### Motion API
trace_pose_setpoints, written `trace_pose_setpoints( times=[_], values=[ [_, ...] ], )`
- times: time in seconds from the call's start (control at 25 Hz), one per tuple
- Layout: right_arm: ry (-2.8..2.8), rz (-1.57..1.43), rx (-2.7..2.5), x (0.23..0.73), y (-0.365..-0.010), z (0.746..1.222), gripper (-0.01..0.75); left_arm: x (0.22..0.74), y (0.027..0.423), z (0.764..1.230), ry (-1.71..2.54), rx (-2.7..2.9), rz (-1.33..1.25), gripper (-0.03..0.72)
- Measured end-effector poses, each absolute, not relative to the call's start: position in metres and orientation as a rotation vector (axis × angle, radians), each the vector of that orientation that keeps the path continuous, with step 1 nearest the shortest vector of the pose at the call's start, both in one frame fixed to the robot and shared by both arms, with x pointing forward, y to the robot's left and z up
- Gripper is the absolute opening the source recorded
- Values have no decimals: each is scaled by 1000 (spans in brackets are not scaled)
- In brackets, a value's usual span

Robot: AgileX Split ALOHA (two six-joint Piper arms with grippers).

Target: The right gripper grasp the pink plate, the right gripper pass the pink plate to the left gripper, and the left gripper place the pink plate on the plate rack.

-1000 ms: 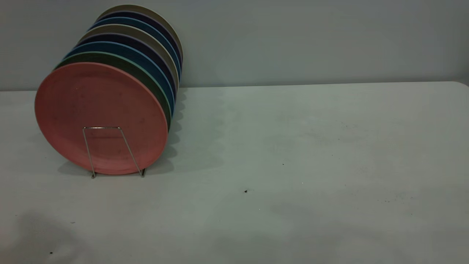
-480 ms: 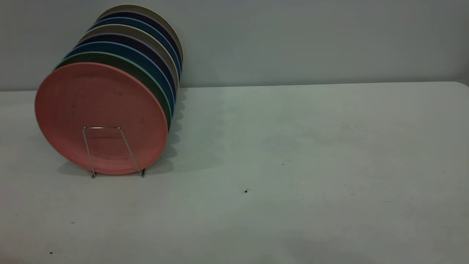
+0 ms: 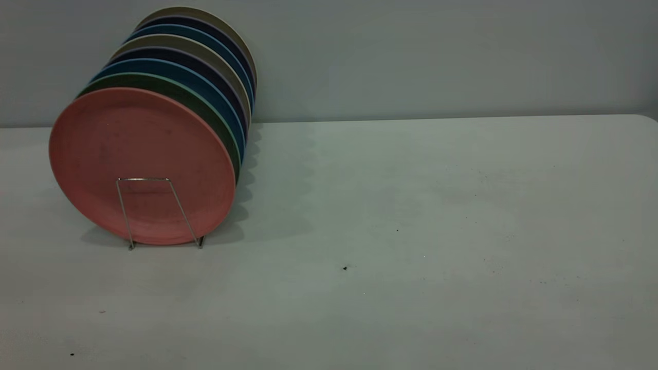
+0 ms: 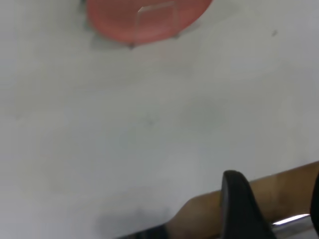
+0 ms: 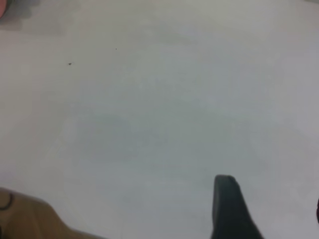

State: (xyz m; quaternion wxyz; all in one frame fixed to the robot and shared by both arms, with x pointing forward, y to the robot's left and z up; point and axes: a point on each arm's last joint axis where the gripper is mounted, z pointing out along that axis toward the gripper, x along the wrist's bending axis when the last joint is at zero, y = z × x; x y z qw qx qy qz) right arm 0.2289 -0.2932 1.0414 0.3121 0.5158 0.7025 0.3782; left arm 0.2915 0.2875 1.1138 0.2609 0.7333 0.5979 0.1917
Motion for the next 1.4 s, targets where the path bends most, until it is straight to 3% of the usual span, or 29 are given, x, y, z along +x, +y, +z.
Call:
trace_pose_setpoints(
  times=[0.48, 1.16, 1.4],
  values=[
    [1853, 998, 1362, 229, -293, 1041, 428, 257, 298, 1032, 1745, 1960, 572, 379],
    [1759, 943, 1447, 230, -292, 1041, 428, 257, 298, 1033, 1741, 1940, 589, 379],
    [1757, 943, 1448, 230, -292, 1041, 428, 238, 299, 1034, 1713, 1804, 727, 379]
  ],
)
